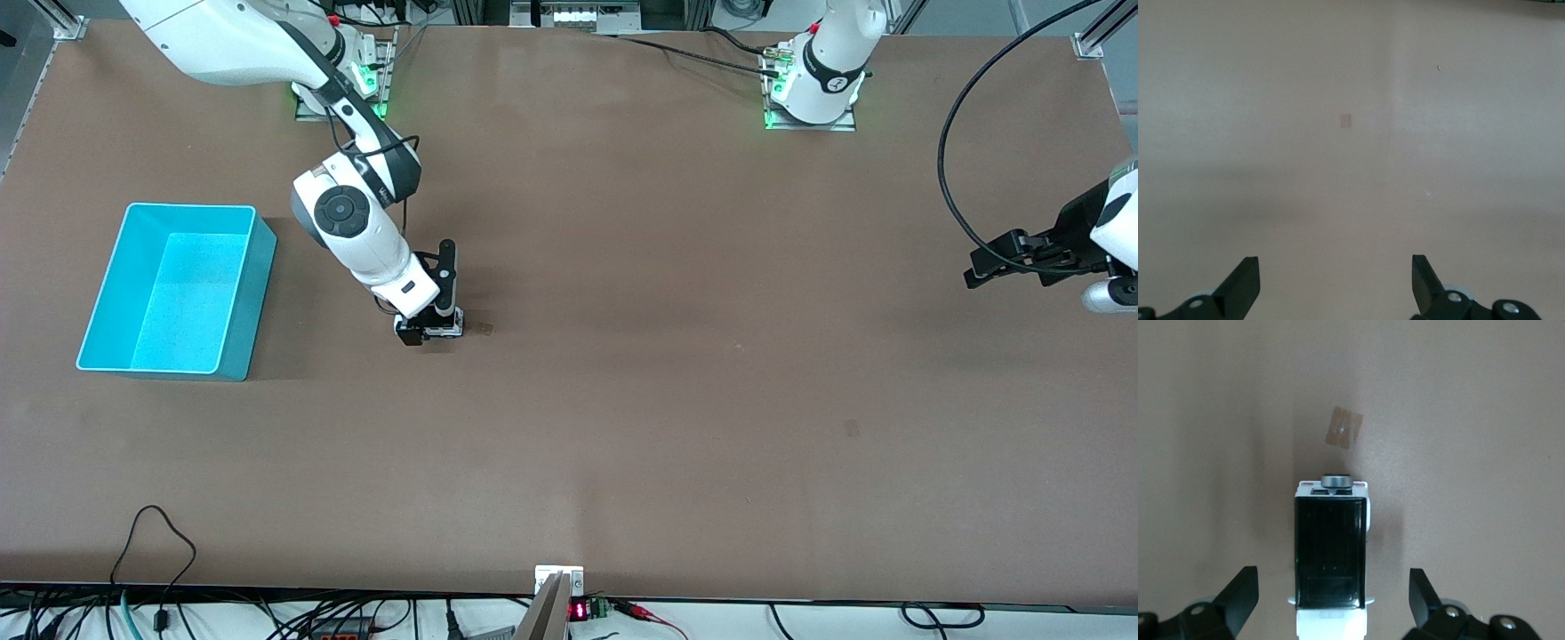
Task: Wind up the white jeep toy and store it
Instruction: 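Close the right gripper on the jeep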
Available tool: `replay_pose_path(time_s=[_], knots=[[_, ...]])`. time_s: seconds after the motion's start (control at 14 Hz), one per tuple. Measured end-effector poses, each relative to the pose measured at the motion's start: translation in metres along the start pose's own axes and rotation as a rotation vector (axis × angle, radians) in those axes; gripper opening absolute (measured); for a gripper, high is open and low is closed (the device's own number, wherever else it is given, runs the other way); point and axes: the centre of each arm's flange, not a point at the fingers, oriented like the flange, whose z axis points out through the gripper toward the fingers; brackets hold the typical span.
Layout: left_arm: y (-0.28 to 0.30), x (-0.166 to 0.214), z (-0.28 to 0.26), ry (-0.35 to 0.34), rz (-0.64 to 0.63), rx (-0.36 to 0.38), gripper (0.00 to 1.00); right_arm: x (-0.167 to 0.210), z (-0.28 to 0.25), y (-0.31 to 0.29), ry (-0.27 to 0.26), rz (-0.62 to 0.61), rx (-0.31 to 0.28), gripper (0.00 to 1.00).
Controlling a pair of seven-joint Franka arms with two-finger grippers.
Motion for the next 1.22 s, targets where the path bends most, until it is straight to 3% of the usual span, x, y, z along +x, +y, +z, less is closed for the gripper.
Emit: replay_pose_path(time_s=[0.64, 0.93, 1.22], knots=[[-0.001, 0.001, 0.0, 0.004, -0.001, 0.0, 1.0, -0.001, 0.039, -0.002, -0.007, -0.026, 0.014, 0.96], [0.0, 0.001, 0.0, 0.005, 0.0, 0.0, 1.0, -0.001, 0.038, 0.0, -0.006, 0.048, 0.009, 0.54], [0.001, 0.0, -0.002, 0.008, 0.002, 0.0, 1.0, 0.005, 0.038, -0.002, -0.005, 0.138, 0.007, 0.51]])
